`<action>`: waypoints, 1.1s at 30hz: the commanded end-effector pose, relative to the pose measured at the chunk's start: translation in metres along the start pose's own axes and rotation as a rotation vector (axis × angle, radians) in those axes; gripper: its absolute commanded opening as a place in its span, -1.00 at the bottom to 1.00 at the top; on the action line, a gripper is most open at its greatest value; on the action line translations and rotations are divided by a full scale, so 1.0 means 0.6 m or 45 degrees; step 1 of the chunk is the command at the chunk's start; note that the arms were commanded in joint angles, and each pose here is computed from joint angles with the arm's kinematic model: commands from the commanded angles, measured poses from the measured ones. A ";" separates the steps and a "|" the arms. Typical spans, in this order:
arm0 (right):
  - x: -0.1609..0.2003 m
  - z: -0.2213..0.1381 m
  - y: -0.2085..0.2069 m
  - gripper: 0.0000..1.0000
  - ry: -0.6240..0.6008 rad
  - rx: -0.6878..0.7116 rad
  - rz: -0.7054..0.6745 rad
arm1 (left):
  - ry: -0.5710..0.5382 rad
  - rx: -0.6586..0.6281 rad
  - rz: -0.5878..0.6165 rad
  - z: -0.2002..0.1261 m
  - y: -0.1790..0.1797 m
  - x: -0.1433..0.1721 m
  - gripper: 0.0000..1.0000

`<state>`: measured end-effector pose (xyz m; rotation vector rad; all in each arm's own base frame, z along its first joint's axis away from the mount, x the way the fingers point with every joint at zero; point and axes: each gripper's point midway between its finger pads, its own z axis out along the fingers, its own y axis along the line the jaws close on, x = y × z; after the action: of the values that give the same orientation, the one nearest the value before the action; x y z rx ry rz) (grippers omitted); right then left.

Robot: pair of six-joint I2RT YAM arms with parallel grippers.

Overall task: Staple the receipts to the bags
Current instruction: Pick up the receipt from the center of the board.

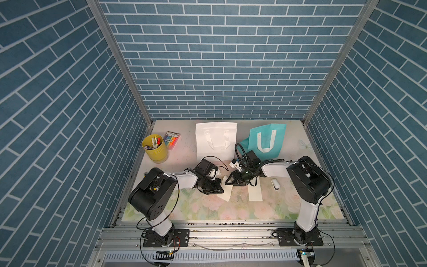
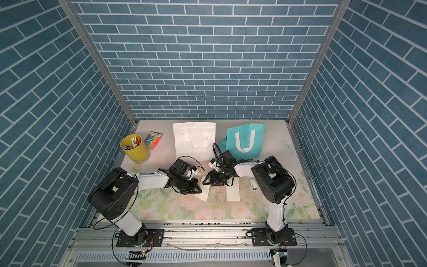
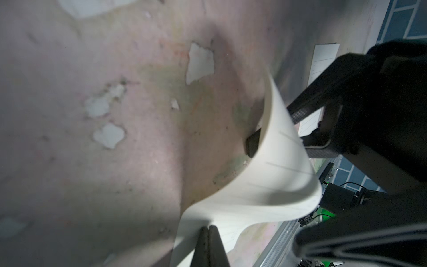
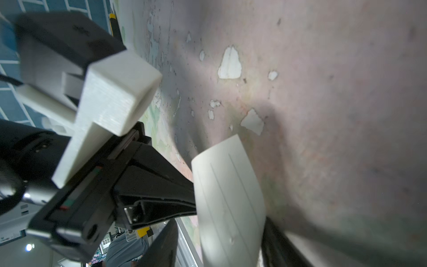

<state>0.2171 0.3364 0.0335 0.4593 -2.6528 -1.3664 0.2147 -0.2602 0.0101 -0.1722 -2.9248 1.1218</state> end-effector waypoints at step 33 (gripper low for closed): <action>-0.057 -0.109 0.071 -0.97 -0.277 0.228 -0.403 | -0.659 -0.336 0.413 -0.355 -0.095 -0.189 -0.39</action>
<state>0.2530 0.3259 0.0897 0.6712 -2.9615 -1.3595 0.3194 -0.2049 0.2006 -0.3814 -3.5176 1.1093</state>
